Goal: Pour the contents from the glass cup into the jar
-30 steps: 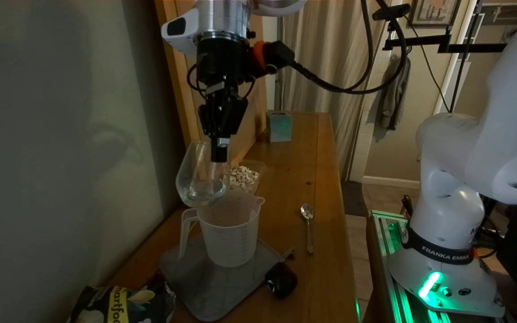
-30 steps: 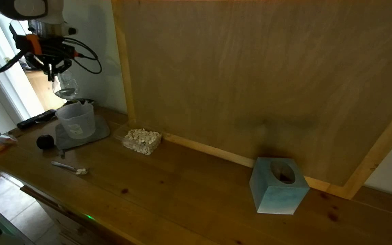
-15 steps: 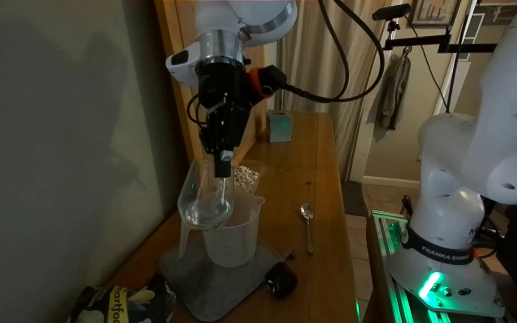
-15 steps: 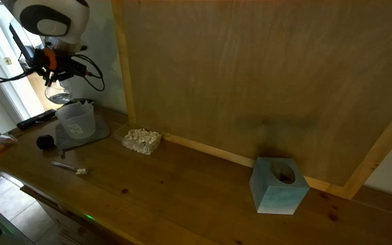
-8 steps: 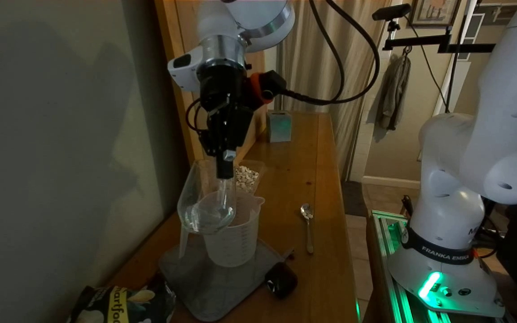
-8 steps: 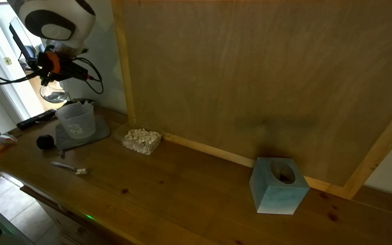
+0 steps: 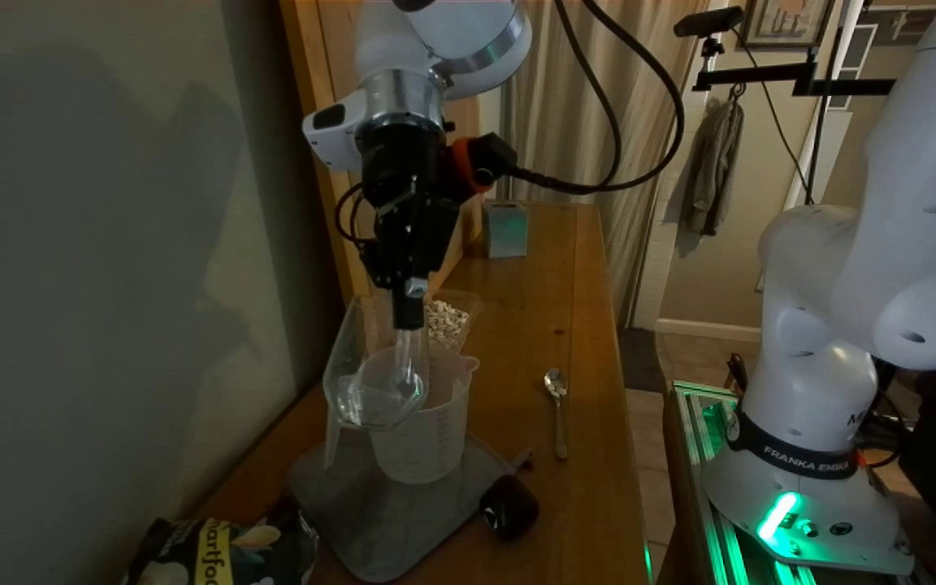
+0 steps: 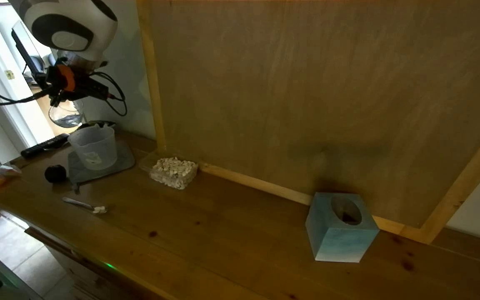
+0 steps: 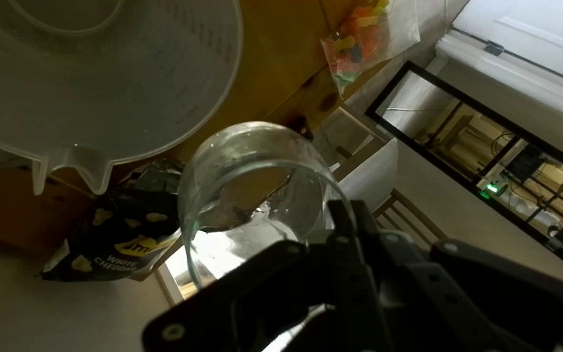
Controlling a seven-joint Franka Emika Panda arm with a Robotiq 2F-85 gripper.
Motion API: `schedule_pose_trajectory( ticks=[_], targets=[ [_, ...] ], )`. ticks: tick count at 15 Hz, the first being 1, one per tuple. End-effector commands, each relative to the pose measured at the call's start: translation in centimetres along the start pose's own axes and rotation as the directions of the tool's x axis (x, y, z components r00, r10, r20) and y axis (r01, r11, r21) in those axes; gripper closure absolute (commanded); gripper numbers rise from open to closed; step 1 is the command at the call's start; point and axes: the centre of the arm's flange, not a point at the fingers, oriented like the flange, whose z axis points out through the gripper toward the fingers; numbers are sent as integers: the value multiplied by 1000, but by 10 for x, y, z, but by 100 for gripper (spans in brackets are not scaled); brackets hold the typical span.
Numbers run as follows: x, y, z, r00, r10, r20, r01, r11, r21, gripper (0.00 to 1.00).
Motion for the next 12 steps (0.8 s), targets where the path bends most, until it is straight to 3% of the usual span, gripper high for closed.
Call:
schedule_pose_trajectory(
  ticks=[1,7,12],
  targets=[
    [-5,2,-7,997,-74,-32,76,996,45,99],
    [-14,6,-17,978,-189,-86,198,975,105,99],
    [-26,17,-28,967,-213,-141,229,967,111,99]
  ],
)
